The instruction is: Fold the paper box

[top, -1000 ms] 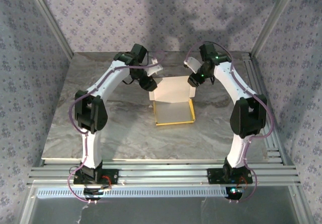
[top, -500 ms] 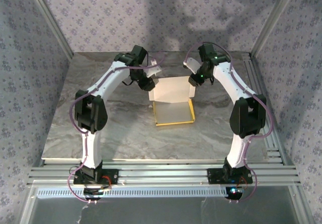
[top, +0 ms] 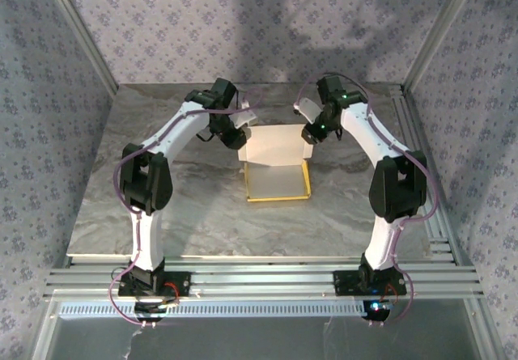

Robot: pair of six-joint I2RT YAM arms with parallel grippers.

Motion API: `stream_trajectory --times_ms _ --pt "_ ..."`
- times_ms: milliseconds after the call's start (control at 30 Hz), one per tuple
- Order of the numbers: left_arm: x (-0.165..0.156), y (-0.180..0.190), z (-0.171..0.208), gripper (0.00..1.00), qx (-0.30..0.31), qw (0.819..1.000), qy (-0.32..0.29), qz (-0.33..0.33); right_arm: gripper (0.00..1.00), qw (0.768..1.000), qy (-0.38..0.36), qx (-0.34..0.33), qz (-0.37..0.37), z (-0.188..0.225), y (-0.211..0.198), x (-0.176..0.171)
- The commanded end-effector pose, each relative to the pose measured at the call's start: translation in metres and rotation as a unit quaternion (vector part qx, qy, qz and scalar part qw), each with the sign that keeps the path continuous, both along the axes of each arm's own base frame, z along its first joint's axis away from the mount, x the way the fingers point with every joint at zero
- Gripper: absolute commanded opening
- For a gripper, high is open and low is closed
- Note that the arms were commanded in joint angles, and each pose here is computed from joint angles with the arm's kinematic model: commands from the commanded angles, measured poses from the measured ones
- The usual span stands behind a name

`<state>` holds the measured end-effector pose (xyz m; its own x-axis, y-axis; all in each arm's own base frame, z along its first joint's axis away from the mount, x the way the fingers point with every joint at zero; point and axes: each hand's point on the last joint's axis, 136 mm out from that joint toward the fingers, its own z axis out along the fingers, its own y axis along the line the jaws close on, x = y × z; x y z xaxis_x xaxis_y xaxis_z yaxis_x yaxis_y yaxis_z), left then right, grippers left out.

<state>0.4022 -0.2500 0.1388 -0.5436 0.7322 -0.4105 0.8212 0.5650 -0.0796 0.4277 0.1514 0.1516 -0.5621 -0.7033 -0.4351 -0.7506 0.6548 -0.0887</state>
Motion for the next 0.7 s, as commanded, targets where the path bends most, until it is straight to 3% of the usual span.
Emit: stream_trajectory --times_ms 0,433,667 --pt "0.003 0.005 0.028 0.19 -0.018 0.999 -0.027 0.021 0.33 1.000 -0.006 0.016 -0.002 0.010 0.005 -0.009" --pt "0.004 0.003 0.039 0.15 -0.031 0.998 -0.034 0.037 0.09 0.999 -0.015 0.031 -0.009 0.021 0.007 -0.011" --pt "0.021 -0.001 0.051 0.14 -0.065 0.990 -0.034 0.121 0.00 0.998 -0.030 0.039 -0.024 0.024 0.015 -0.005"
